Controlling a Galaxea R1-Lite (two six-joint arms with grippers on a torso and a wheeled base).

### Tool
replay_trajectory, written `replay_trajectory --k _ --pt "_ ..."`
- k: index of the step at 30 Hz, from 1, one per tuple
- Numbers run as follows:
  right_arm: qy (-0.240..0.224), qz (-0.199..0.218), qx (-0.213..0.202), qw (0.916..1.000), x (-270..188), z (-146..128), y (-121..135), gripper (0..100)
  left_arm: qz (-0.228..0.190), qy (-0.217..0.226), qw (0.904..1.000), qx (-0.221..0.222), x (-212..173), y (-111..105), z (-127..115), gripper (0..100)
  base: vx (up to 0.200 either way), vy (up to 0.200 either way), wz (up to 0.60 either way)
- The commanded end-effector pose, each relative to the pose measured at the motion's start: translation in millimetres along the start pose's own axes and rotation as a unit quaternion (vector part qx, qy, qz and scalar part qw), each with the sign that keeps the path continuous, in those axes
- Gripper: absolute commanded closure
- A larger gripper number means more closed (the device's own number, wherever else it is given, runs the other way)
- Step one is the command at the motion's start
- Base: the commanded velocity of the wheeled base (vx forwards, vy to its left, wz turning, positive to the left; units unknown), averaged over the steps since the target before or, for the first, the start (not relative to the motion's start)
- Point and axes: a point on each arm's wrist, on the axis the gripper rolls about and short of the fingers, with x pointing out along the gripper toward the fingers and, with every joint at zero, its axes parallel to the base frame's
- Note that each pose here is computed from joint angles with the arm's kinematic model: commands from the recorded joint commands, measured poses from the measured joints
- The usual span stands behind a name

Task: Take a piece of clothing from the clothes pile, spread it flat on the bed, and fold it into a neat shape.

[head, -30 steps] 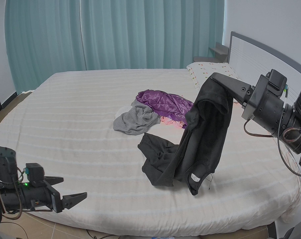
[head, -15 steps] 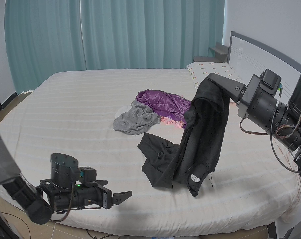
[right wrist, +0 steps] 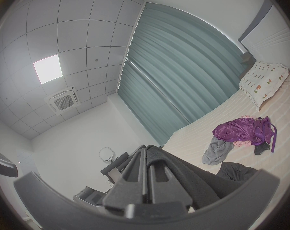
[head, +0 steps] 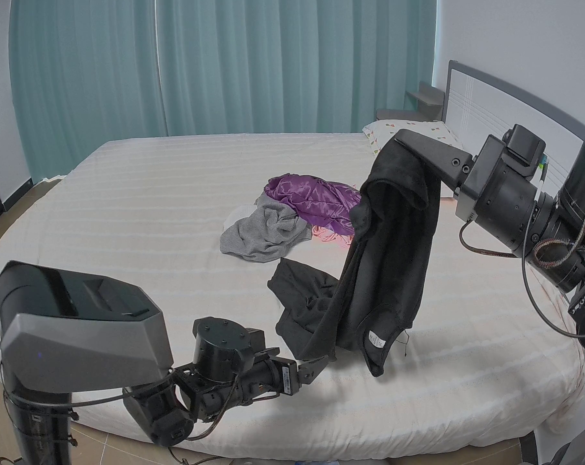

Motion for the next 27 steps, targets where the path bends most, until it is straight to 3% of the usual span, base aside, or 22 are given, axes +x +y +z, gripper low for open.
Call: replay_trajectory --k 1,10,14,18,20,27 --pt "0.001 0.005 0.0 1.0 0.6 -0.8 2.3 100 0.002 -0.005 1.0 -0.007 28.2 7.4 -9.4 0 0.0 0.0 0.0" --pt "-0.001 0.005 0.0 1.0 -1.3 0.1 3.4 100 0.001 -0.051 0.9986 -0.012 63.1 18.9 5.9 0 0.0 0.0 0.0" --pt "-0.006 0.005 -0.002 1.0 -2.9 2.9 3.9 100 0.021 -0.068 0.9974 -0.014 83.2 28.9 5.2 0 0.0 0.0 0.0" --pt "-0.011 0.005 -0.003 0.9999 -5.3 6.1 4.5 100 0.074 -0.093 0.9928 -0.016 97.8 43.6 3.3 0 0.0 0.0 0.0" --pt "-0.019 -0.003 -0.007 0.9998 -5.5 10.6 0.3 100 0.128 -0.107 0.9858 -0.016 100.0 58.5 8.5 0 0.0 0.0 0.0" --pt "-0.038 -0.023 -0.015 0.9989 -6.5 21.9 -11.1 100 0.259 -0.161 0.9519 0.032 103.5 100.2 36.7 0 0.0 0.0 0.0"
